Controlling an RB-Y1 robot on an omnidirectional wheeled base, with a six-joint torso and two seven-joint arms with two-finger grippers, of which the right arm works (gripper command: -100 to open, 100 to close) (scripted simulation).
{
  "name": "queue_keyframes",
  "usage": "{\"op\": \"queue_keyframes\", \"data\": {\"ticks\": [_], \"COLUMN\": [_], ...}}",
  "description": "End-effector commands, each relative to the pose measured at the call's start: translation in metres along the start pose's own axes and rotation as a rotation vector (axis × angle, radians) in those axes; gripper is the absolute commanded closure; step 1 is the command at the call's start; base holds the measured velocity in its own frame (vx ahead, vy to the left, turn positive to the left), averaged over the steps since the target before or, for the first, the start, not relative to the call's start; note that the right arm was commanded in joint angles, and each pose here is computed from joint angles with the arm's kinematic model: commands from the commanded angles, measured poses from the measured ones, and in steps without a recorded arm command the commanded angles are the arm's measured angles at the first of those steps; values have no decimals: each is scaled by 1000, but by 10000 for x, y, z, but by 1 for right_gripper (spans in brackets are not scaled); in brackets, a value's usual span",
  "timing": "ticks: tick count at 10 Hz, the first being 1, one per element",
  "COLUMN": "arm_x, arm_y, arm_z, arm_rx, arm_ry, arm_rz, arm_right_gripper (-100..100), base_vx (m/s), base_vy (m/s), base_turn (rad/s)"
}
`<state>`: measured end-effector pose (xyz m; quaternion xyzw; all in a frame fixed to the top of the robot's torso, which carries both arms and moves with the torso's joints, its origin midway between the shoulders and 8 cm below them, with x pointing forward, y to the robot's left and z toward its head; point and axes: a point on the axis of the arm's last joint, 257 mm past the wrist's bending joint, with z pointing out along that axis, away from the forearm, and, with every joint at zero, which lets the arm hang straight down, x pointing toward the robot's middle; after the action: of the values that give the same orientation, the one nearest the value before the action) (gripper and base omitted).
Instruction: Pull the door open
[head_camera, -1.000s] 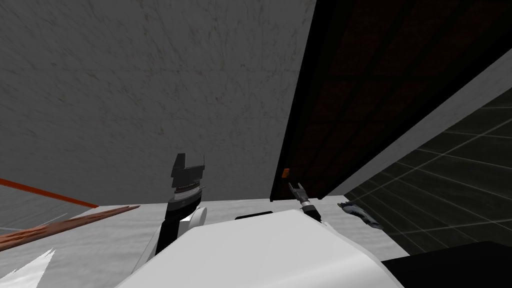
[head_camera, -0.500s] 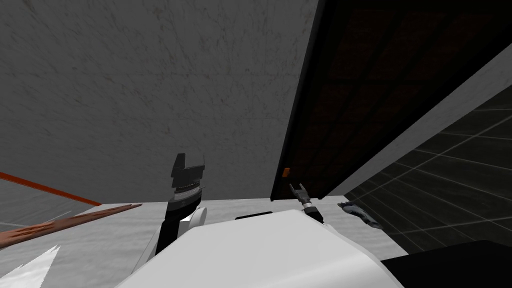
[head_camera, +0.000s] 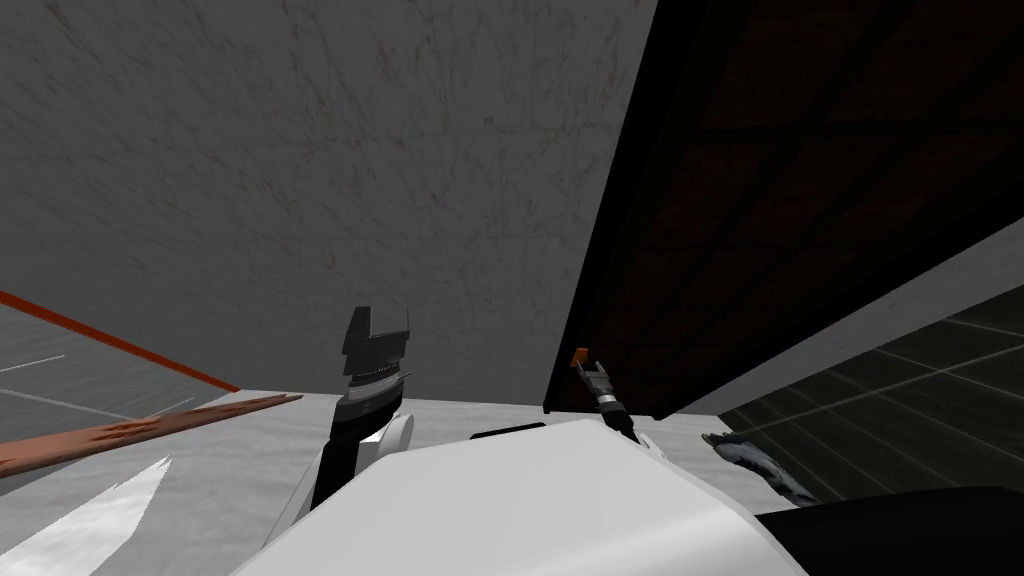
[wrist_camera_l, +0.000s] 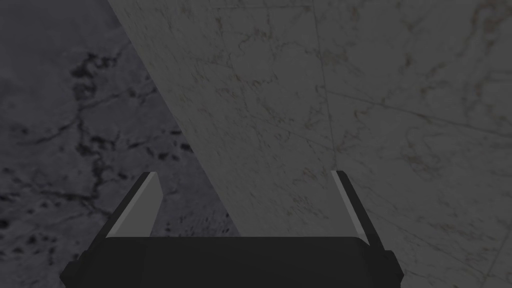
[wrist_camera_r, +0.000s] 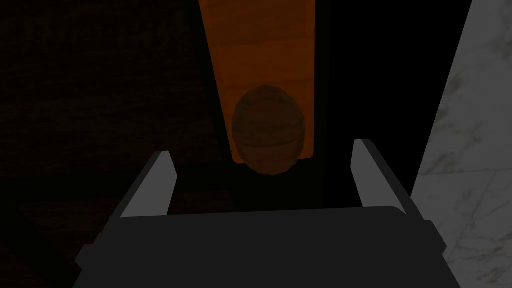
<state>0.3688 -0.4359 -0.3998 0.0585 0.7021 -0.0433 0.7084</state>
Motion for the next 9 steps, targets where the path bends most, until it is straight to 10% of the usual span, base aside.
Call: {"op": "queue_keyframes", "data": {"ticks": [1, 2, 3, 9], "arm_x": [3, 8, 8, 9], "arm_y": [-3, 4, 4, 4], "arm_z": [90, 40, 40, 40], "arm_rx": [19, 11, 11, 14], "arm_ry": [3, 2, 2, 2], "arm_rz": [-1, 1, 1, 41], "arm_right_gripper": [-100, -100, 100, 100], "base_vx": [166, 47, -29, -10], "base_vy": [-47, -10, 13, -1], "base_turn": [130, -23, 13, 5]}}
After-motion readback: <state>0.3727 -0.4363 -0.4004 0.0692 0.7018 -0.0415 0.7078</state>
